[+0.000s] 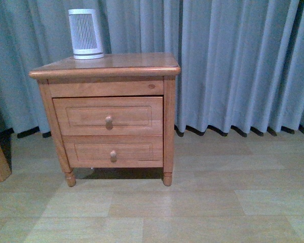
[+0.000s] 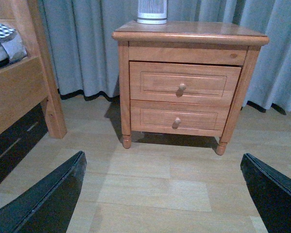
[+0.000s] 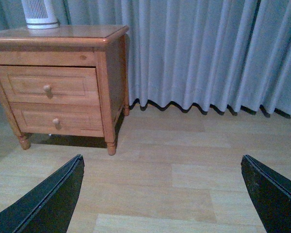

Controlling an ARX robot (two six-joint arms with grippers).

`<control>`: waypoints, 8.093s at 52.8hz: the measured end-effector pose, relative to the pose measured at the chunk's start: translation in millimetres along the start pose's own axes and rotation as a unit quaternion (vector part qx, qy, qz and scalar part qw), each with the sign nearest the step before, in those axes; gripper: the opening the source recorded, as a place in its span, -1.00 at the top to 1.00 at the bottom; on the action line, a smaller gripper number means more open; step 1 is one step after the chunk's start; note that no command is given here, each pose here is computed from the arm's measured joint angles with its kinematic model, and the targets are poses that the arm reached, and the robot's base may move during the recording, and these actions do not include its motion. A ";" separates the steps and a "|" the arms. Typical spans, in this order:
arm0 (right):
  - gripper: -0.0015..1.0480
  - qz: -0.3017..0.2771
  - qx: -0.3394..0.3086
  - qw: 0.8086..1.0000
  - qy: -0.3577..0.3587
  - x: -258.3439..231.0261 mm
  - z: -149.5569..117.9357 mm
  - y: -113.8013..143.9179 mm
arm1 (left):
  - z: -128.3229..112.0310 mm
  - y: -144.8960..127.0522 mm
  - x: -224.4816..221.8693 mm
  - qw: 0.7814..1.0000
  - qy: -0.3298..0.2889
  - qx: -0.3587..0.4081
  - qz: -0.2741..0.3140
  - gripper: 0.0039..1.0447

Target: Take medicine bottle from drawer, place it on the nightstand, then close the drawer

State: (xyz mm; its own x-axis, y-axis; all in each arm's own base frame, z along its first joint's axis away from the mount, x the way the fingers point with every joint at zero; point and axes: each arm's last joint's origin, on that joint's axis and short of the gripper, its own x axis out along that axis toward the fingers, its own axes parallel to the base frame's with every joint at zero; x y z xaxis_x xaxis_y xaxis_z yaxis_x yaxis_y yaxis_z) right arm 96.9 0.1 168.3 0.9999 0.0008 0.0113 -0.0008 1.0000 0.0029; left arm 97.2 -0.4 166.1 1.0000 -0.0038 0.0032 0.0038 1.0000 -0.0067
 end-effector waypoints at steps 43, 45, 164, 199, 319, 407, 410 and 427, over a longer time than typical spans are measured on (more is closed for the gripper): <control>-0.87 0.000 0.000 1.000 0.000 0.0 0.0 0.0 | 17.8 -1.9 16.4 0.983 0.157 -0.078 -0.057 -0.88; -0.87 0.000 0.000 1.000 0.000 0.0 0.0 0.0 | 32.6 -3.0 27.4 0.983 0.149 -0.083 -0.063 -0.88; -0.87 0.000 0.000 1.000 0.000 0.0 0.0 0.0 | -113.1 -78.9 354.9 0.977 0.197 -0.037 -0.072 -0.88; -0.87 0.000 0.000 1.000 0.000 0.0 0.0 0.0 | -113.8 -74.1 360.0 0.981 0.179 -0.018 -0.072 0.51; -0.87 0.001 0.000 1.000 0.000 0.0 0.0 0.1 | 36.9 -19.8 24.2 1.000 -0.004 -0.028 -0.004 -0.05; -0.87 0.077 0.082 0.988 0.105 89.6 106.3 -2.2 | 0.0 0.1 0.3 1.000 0.000 -0.002 0.001 0.94; -0.87 0.080 0.070 0.989 0.106 116.8 119.1 0.8 | 0.0 0.1 0.3 1.000 0.000 -0.002 0.001 0.94; -0.87 0.075 0.024 0.967 0.244 277.8 94.2 49.8 | 0.0 0.1 0.3 1.000 0.000 -0.002 0.001 0.91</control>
State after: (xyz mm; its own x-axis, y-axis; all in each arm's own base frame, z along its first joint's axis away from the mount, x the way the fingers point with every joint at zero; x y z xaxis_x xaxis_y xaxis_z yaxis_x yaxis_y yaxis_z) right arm 373.6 49.8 265.8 0.8745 0.1584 -0.4584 -0.1347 0.9873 0.0842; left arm 97.5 -0.3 166.1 1.0000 -0.0027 0.0029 0.0027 0.9999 -0.0109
